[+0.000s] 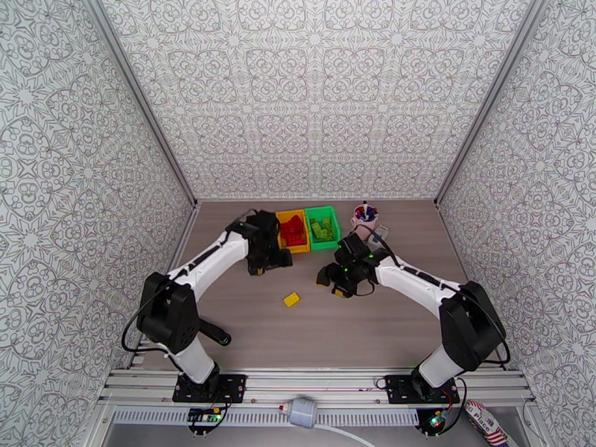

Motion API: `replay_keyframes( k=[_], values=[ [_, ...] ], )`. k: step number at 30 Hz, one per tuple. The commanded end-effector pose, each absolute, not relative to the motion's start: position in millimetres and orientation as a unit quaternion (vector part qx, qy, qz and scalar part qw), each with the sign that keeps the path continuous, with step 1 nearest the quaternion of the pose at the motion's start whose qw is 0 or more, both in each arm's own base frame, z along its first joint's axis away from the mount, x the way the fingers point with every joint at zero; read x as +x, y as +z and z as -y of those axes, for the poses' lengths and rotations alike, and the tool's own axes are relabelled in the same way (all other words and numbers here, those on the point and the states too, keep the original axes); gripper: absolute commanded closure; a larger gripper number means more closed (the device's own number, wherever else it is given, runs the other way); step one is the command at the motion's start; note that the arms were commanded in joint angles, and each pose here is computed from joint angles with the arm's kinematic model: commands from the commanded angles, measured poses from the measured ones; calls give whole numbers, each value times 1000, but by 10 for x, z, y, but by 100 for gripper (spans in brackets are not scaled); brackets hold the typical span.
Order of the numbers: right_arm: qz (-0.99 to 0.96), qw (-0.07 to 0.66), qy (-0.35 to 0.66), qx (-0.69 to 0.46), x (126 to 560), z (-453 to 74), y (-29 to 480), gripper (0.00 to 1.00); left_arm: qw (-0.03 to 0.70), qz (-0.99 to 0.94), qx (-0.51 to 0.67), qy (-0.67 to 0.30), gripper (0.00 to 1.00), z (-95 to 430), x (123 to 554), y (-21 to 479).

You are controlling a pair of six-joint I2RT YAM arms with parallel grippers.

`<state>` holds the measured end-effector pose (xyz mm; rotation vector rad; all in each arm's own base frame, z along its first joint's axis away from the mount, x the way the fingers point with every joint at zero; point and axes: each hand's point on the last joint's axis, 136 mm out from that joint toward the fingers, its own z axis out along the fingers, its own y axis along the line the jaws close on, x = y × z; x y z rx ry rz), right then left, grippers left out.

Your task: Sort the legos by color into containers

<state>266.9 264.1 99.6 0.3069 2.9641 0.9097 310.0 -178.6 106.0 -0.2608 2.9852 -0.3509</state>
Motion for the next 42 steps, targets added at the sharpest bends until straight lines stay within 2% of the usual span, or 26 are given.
replay_keyframes(
  k=[1, 8, 15, 25, 42],
  values=[
    [-963, 10, 248, 103, 2598, -2470, 861, 36, 60, -981, -120, -137, 13, 1998, 2935, 982],
    [-967, 12, 230, 105, 2508, -2324, 827, 36, 1, -976, -139, -166, 15, 2427, 2613, 517],
    [-966, 17, 231, 116, 2453, -2195, 828, 36, -13, -982, -120, -143, 17, 2607, 2689, 340],
    [-963, 19, 234, 131, 2415, -2022, 826, 36, -23, -996, -65, -54, 24, 2567, 2751, 136],
    [-958, 8, 258, 128, 2536, -2142, 799, 37, -20, -999, -30, -22, 47, 2491, 2751, 151]
  ],
)
